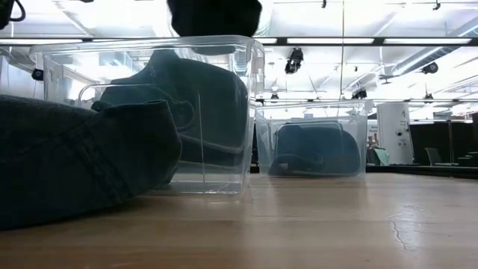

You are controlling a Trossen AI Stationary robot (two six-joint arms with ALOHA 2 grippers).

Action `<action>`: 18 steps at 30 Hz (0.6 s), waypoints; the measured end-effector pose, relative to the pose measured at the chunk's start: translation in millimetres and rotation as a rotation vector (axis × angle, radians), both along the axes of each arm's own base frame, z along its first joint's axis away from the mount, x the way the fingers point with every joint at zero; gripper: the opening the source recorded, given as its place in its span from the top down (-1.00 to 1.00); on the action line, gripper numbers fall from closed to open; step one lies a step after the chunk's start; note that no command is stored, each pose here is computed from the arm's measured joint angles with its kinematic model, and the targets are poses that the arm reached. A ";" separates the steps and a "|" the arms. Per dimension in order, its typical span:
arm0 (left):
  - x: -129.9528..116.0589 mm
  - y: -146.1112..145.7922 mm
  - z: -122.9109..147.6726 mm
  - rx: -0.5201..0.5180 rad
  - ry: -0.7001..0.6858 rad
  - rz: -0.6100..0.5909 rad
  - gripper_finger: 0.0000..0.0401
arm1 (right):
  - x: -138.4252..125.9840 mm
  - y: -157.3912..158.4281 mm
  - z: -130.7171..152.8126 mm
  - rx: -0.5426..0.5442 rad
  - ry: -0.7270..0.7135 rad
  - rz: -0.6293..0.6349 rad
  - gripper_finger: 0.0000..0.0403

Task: Pick & Place hat
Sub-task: Put the top blue cap into the top transparent bin

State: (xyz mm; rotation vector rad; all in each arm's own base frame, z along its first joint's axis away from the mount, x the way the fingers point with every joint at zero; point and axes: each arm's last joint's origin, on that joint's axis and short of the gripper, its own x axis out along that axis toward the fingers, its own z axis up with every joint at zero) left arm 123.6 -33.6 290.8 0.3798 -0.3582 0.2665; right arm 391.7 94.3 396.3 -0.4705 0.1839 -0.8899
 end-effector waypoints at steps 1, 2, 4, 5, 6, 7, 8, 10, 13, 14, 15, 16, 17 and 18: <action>1.1 -0.4 -0.6 0.008 0.006 0.003 0.29 | 7.1 -0.2 -0.6 -0.014 0.004 -0.006 0.94; 2.1 -0.6 -1.2 0.015 0.013 0.008 0.29 | 13.5 0.2 -1.7 -0.024 0.013 -0.003 0.94; 4.1 -1.1 -2.4 0.016 0.024 0.016 0.29 | 25.3 0.2 -2.8 -0.037 0.018 0.019 0.94; 4.8 -1.1 -3.0 0.014 0.029 0.025 0.29 | 29.7 0.8 -2.5 -0.038 0.014 0.032 0.94; 5.4 -1.2 -3.4 0.013 0.033 0.030 0.29 | 34.3 1.7 -3.0 -0.042 0.016 0.040 0.94; 5.6 -1.1 -3.6 0.011 0.035 0.036 0.29 | 38.1 2.7 -2.1 -0.046 0.015 0.044 0.94; 5.5 -0.6 -3.6 0.003 0.038 0.053 0.29 | 41.7 3.9 -2.0 -0.053 0.020 0.045 0.94; 5.3 0.6 -3.9 -0.014 0.044 0.090 0.29 | 46.8 6.3 -0.8 -0.068 0.032 0.046 0.94; 4.9 1.7 -4.0 -0.029 0.049 0.123 0.29 | 52.7 9.9 2.7 -0.075 0.029 0.049 0.94; 4.7 1.9 -3.6 -0.031 0.045 0.124 0.29 | 53.9 10.4 4.4 -0.075 0.027 0.049 0.94; 4.3 2.0 -2.7 -0.036 0.035 0.124 0.29 | 55.2 10.9 5.2 -0.077 0.034 0.048 0.94; 4.1 2.1 -2.2 -0.039 0.030 0.124 0.30 | 56.0 11.2 6.2 -0.076 0.040 0.048 0.94; 4.1 2.2 -2.1 -0.042 0.028 0.125 0.31 | 55.9 11.3 6.8 -0.074 0.049 0.049 0.94; 4.1 2.2 -2.1 -0.045 0.027 0.125 0.33 | 55.9 11.3 6.5 -0.068 0.056 0.050 0.94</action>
